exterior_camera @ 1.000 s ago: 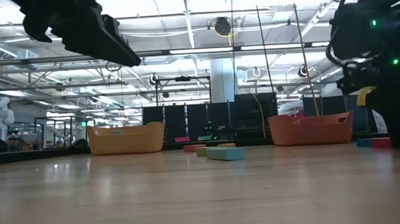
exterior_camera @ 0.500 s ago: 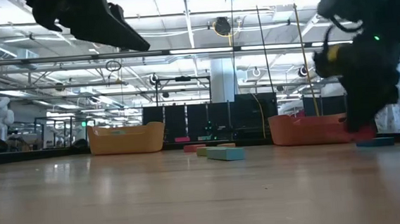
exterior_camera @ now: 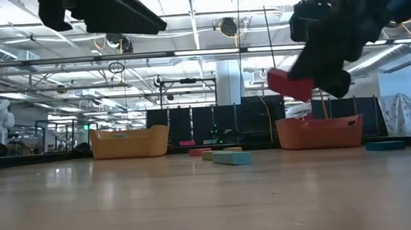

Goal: Sort blocks by size
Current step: Put the large red block into the blue bin

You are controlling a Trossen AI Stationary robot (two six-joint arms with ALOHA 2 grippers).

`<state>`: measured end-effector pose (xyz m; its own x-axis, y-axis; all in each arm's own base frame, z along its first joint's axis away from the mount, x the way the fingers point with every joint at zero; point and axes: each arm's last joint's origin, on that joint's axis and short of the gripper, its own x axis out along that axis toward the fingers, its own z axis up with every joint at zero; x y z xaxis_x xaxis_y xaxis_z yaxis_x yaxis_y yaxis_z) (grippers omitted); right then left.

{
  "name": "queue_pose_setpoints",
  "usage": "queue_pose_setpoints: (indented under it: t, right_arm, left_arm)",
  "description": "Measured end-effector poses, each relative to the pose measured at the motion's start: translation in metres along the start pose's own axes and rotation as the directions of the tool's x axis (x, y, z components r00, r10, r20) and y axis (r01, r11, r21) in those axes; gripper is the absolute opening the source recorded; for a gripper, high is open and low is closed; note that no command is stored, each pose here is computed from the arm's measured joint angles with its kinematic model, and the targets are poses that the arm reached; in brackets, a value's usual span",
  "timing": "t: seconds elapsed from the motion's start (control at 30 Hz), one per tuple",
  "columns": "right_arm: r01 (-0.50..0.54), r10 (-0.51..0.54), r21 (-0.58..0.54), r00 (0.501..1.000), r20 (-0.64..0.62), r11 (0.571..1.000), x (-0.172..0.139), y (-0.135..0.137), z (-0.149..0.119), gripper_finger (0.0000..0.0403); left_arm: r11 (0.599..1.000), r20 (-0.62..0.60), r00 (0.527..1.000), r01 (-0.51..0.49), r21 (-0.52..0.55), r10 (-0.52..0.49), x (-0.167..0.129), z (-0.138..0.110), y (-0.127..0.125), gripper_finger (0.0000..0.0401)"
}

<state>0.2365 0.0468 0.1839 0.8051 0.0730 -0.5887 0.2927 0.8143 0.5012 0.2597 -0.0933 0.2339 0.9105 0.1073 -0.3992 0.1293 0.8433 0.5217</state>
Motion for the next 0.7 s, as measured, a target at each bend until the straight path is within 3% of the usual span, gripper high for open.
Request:
queue_pose_setpoints:
  t: [0.27,0.43,0.57,0.7]
  right_arm:
    - [-0.028,0.027,-0.029,0.999,-0.030,0.999,0.019,0.001,0.011,0.0116]
    - [-0.069,0.065,-0.093,0.997,-0.050,0.993,0.037,0.014,0.029,0.0116]
    - [-0.124,0.115,-0.153,0.991,-0.060,0.980,0.051,0.027,0.045,0.0116]
    - [-0.173,0.163,-0.201,0.984,-0.066,0.964,0.065,0.039,0.062,0.0116]
  left_arm:
    - [1.000,0.009,1.000,-0.012,0.016,0.012,0.018,-0.003,-0.010,0.0175]
    - [0.999,0.020,0.999,-0.043,-0.007,0.044,0.029,-0.005,-0.010,0.0239]
    - [1.000,0.015,1.000,-0.011,-0.012,0.012,0.035,-0.008,-0.008,0.0301]
    - [1.000,0.043,0.999,0.019,-0.021,-0.018,0.037,-0.007,-0.004,0.0329]
